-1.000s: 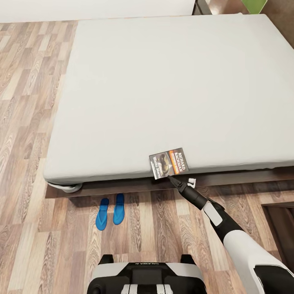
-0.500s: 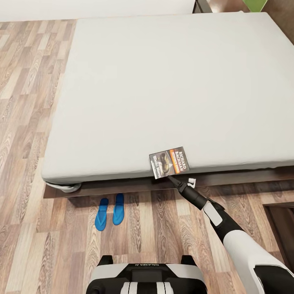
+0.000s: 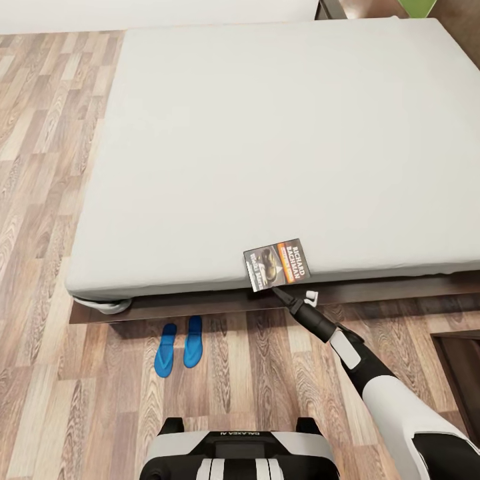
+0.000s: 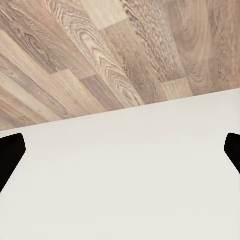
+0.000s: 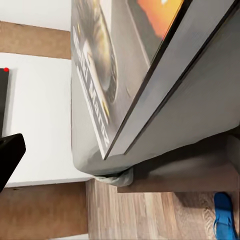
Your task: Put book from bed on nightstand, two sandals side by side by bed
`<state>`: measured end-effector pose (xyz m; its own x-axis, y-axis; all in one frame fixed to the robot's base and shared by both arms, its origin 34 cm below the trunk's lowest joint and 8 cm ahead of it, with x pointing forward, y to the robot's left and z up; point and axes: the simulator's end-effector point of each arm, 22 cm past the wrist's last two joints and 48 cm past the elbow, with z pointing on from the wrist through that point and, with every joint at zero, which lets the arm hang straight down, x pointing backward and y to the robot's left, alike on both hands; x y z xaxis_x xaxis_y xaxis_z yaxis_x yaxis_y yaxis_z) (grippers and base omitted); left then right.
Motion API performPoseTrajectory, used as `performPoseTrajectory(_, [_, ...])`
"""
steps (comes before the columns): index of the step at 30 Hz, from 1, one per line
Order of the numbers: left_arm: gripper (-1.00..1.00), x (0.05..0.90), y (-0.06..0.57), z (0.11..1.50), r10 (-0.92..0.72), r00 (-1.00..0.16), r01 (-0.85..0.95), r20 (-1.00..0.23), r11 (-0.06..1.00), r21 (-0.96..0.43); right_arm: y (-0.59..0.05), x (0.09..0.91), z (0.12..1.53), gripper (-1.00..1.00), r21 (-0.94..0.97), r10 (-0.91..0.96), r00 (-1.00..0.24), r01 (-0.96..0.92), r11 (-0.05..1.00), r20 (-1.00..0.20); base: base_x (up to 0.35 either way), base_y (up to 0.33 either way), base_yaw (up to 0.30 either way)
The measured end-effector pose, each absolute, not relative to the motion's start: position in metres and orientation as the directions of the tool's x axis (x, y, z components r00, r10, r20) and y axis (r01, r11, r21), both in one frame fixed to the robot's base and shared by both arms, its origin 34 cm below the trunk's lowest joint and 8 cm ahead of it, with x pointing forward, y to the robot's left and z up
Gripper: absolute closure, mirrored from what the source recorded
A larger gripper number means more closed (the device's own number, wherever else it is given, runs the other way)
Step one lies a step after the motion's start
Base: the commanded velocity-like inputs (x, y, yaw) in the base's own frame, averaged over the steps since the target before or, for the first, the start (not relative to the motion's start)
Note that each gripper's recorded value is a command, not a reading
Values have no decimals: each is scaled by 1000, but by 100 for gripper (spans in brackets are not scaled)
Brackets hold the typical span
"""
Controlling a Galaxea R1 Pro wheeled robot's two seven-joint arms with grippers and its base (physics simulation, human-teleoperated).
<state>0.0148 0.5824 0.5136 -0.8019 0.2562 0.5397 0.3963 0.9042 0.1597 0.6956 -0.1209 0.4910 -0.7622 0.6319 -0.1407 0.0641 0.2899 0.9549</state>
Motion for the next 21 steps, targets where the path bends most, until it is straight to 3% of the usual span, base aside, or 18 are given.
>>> performPoseTrajectory(21, [-100, 14, 583, 505, 255, -800, 396, 543, 904, 160, -128, 700, 484, -100, 949, 641, -745, 36, 313, -183, 0, 0, 0])
